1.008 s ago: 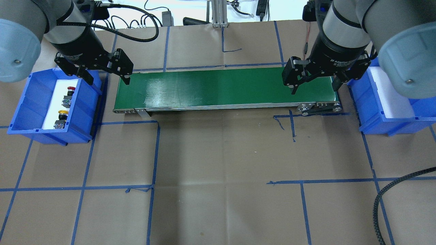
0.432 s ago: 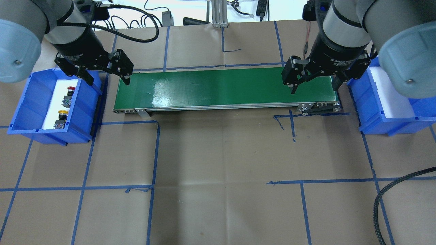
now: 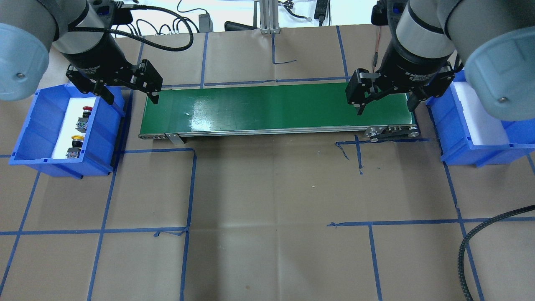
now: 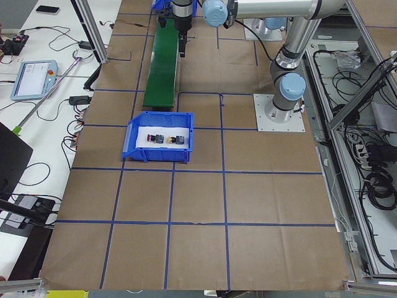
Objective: Transport two buttons from left to right
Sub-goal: 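Move the left gripper into the bin and grasp the yellow-capped button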
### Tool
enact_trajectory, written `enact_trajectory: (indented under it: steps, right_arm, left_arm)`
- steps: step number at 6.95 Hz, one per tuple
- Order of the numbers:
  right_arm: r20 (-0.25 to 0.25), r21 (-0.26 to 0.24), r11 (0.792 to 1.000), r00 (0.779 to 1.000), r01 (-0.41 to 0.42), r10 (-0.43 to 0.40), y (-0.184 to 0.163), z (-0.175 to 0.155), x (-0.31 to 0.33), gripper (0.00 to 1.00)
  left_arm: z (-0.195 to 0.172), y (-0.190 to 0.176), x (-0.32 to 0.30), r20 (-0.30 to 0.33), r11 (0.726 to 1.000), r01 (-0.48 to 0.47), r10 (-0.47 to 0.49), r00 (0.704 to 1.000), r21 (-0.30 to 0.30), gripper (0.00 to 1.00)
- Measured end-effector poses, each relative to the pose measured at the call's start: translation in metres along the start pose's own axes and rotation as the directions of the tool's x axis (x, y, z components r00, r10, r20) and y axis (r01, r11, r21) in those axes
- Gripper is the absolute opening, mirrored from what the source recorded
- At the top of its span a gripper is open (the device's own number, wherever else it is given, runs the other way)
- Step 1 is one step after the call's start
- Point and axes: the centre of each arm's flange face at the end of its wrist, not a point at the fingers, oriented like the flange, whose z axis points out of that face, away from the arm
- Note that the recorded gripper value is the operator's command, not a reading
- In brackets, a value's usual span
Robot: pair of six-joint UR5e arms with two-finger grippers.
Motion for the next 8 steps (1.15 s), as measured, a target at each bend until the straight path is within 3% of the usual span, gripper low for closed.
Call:
enact_trajectory:
  steps: [5, 8]
  right_arm:
    - [0.000, -0.002, 1.000, 1.000, 0.000, 0.000, 0.000, 0.001, 0.000, 1.00]
    - [0.000, -0.002, 1.000, 1.000, 0.001, -0.001, 0.000, 0.001, 0.000, 1.00]
  left_arm:
    - [0.019, 0.001, -0.215, -0.015, 0.998, -0.063, 0.062, 0.998, -0.033, 0.99]
    - [0.073, -0.012, -0.294, -0.047, 0.999, -0.031, 0.029, 0.998, -0.025, 0.99]
